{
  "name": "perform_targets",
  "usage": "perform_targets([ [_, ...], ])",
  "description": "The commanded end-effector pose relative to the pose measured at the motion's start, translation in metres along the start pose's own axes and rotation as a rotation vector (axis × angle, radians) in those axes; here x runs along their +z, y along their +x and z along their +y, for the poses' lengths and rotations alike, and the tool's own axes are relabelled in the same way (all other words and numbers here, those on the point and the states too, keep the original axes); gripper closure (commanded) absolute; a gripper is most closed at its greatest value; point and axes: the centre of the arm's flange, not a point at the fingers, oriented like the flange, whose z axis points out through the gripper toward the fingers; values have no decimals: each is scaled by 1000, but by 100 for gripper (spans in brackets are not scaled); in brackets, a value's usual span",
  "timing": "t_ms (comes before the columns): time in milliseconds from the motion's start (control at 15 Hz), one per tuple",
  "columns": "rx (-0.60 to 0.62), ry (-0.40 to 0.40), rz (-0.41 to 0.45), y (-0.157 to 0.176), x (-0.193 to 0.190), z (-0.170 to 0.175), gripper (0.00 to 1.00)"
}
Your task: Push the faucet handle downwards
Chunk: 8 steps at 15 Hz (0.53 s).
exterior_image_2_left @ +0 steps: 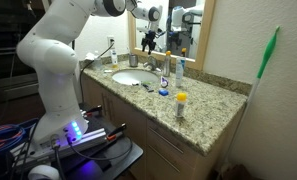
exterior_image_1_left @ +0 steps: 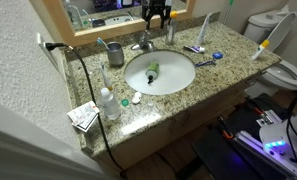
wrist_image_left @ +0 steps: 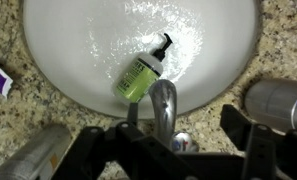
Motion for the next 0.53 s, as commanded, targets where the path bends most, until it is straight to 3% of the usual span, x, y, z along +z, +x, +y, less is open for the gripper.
perform_targets([
  [0,-12,2,11,-2,-7,-1,8],
  [67,-19,2,15,-4,-10,-1,0],
  [467,-82,1,101,39,27,0,0],
])
